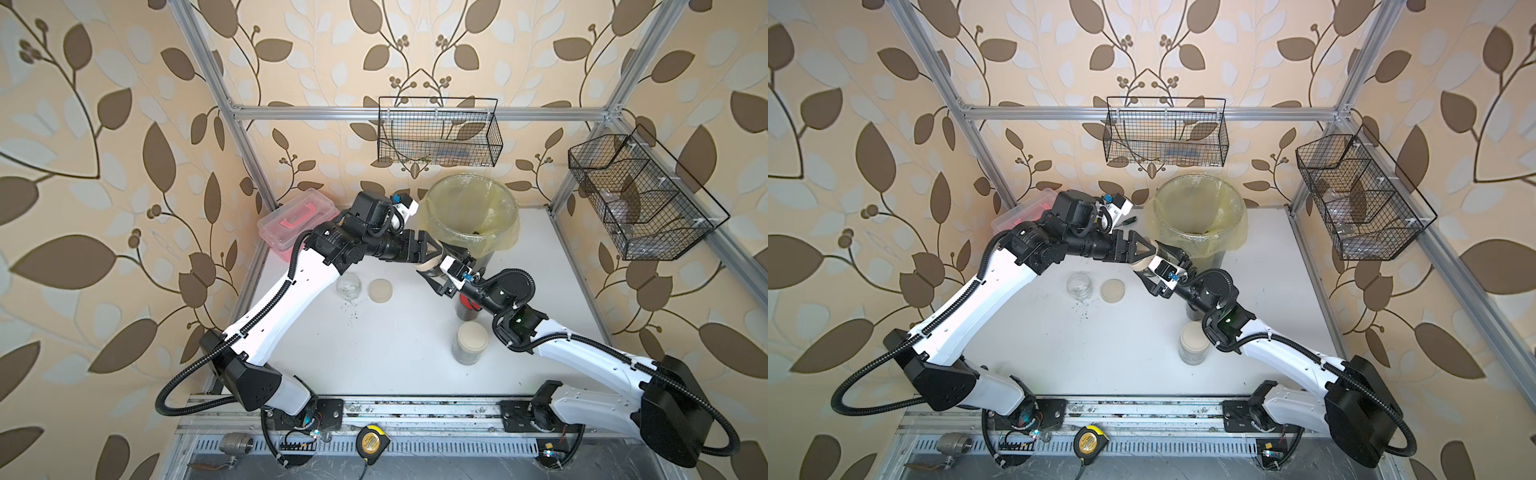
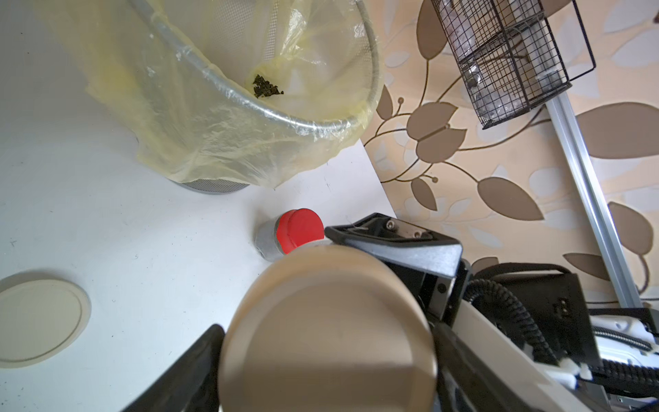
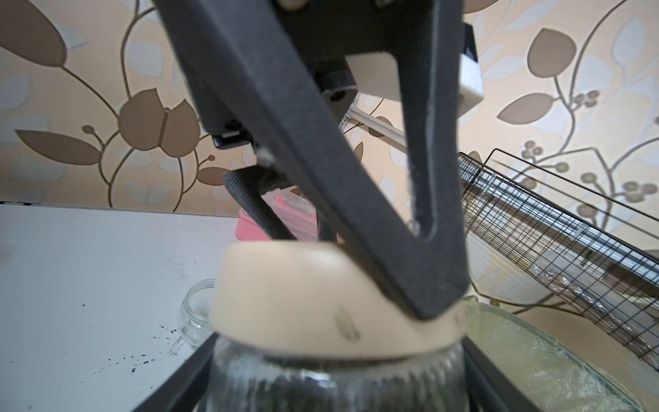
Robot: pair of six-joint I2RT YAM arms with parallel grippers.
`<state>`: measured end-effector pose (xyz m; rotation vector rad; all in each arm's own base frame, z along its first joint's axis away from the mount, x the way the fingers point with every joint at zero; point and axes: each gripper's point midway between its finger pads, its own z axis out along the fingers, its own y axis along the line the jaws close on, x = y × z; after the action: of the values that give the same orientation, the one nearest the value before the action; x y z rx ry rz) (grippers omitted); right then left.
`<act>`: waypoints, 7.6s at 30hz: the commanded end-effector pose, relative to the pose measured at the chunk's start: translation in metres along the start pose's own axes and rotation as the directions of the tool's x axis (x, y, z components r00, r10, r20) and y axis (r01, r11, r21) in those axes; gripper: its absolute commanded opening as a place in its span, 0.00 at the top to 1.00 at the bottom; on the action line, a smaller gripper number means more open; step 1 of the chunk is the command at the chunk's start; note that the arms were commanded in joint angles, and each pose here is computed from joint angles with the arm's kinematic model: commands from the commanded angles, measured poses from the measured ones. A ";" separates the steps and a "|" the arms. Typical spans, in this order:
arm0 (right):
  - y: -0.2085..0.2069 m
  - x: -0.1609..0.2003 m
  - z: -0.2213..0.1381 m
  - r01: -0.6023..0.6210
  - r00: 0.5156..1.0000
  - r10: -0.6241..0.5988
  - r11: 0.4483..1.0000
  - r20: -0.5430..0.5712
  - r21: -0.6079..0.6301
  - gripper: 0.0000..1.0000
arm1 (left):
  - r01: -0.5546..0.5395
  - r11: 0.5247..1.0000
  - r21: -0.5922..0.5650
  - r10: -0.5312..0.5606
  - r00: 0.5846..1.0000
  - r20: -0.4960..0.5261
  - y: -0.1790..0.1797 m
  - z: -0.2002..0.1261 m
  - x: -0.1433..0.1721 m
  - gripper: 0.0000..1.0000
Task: Empty moldy tea leaves from jars
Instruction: Unscrew the lid from the jar, then place the lid at the center of the board, then adjust the jar.
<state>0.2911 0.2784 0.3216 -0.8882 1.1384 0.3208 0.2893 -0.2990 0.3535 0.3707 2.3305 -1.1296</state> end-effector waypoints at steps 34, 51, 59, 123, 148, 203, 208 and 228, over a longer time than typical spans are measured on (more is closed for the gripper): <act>-0.005 -0.070 -0.045 -0.027 0.970 0.058 0.991 0.235 -0.134 0.54 | -0.839 0.510 0.189 0.817 0.541 0.197 -0.056 -0.038 0.021 0.01; 0.003 -0.064 -0.039 -0.027 0.974 0.063 0.986 0.216 -0.167 0.55 | -0.776 0.560 0.290 0.760 0.621 0.191 -0.065 -0.029 0.021 0.08; -0.001 -0.050 -0.032 -0.005 0.989 0.022 0.993 0.146 -0.115 0.55 | -0.670 0.704 0.236 0.642 0.742 0.191 -0.060 -0.024 0.003 0.22; -0.088 -0.044 -0.069 -0.182 0.982 0.154 0.930 0.110 0.320 0.58 | 0.051 0.821 -0.569 -0.116 0.990 -0.079 0.208 0.068 0.178 0.34; -0.084 -0.035 -0.064 -0.188 0.982 0.170 0.934 0.084 0.305 0.58 | 0.055 0.789 -0.611 -0.107 0.993 -0.048 0.222 0.069 0.179 0.01; -0.058 -0.039 -0.054 -0.180 0.979 0.161 0.971 0.126 0.157 0.13 | -0.261 0.921 0.290 0.173 0.939 0.297 -0.095 0.040 -0.027 0.48; -0.061 -0.035 -0.059 -0.202 0.971 0.174 0.963 0.163 0.178 0.08 | -0.256 0.929 0.267 0.162 0.931 0.327 -0.096 0.029 -0.034 0.49; -0.051 -0.026 -0.048 -0.294 0.934 0.265 0.951 0.239 0.094 0.15 | -0.229 0.920 0.318 0.112 0.931 0.347 -0.106 0.018 -0.038 0.49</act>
<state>0.2893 0.2134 0.3517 -0.5525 1.1201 0.5264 0.2909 -0.3884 0.3644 0.4665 1.9901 -1.3308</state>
